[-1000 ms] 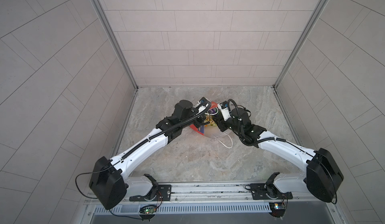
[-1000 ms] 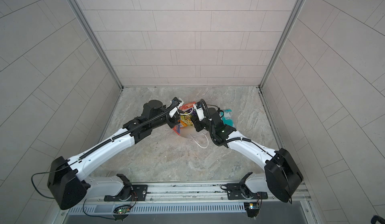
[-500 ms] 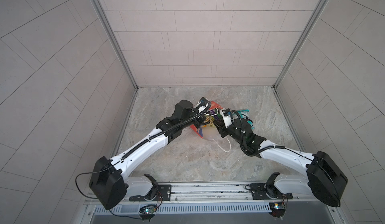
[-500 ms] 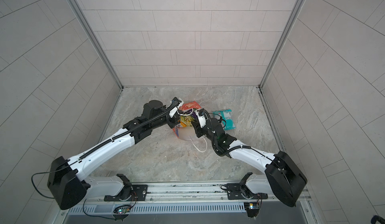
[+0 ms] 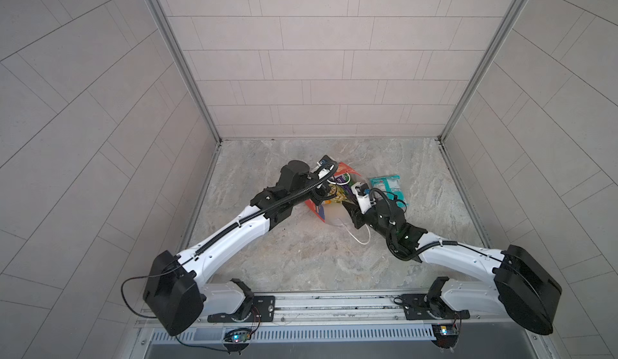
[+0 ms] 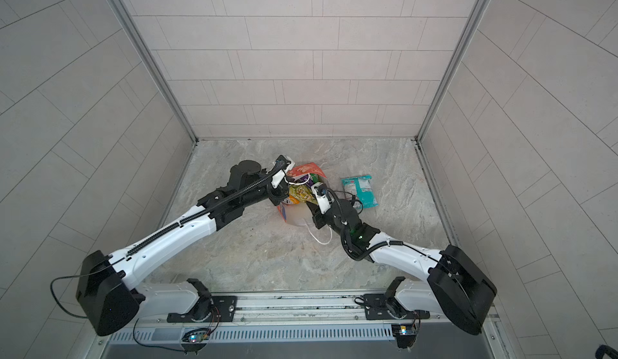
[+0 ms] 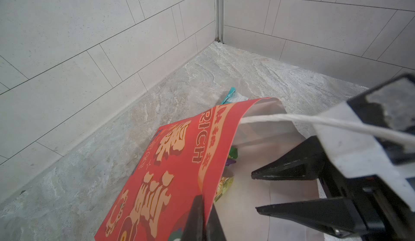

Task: Take the snacks out of the paper bag
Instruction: Pick up the snack from the paper bag.

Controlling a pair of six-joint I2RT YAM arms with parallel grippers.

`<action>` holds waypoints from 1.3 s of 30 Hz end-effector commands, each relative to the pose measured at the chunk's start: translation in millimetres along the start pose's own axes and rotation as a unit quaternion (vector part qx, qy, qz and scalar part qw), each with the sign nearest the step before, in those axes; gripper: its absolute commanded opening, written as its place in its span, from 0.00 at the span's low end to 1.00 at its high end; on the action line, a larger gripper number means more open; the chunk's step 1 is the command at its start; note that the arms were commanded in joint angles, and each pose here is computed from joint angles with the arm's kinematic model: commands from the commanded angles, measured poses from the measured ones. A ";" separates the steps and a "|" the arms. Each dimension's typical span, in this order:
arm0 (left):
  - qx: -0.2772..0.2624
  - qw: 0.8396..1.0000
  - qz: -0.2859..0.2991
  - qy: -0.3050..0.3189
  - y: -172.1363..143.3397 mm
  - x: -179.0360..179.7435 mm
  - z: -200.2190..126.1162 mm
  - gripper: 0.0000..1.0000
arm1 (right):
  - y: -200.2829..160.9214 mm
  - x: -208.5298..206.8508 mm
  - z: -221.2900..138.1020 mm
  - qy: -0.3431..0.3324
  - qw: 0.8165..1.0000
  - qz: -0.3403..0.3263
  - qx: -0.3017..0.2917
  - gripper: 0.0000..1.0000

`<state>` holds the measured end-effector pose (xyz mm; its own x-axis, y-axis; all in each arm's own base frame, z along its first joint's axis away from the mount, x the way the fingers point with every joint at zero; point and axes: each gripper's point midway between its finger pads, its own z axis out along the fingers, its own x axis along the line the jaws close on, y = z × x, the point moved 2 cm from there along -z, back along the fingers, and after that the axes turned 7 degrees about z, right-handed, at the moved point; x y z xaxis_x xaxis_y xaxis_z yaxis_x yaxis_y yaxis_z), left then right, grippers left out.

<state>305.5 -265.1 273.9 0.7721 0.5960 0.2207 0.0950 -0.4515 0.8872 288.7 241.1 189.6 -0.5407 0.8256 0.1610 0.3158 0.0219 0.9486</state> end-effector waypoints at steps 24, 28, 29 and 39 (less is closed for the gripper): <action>-0.043 0.999 0.003 -0.007 23.1 -0.7 -7.2 0.00 | -6.8 -17.0 77.3 -0.084 0.996 -0.007 0.040 0.27; -0.043 0.999 0.003 -0.001 21.9 1.0 -7.1 0.00 | -6.7 -13.6 76.8 -0.073 0.996 -0.007 0.041 0.14; -0.042 0.999 0.003 0.000 21.4 1.4 -6.6 0.00 | -4.2 -13.5 75.3 -0.072 0.997 -0.007 0.038 0.10; -0.032 0.999 0.000 0.012 15.9 4.9 -2.2 0.00 | 21.9 -6.0 48.2 -0.051 0.999 -0.005 0.016 0.00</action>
<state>308.0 -264.5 276.7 0.7630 0.6048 0.2280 0.0875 -0.4461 0.8907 342.0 266.5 175.0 -0.4460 0.8880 0.1121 0.3738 0.0710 0.9248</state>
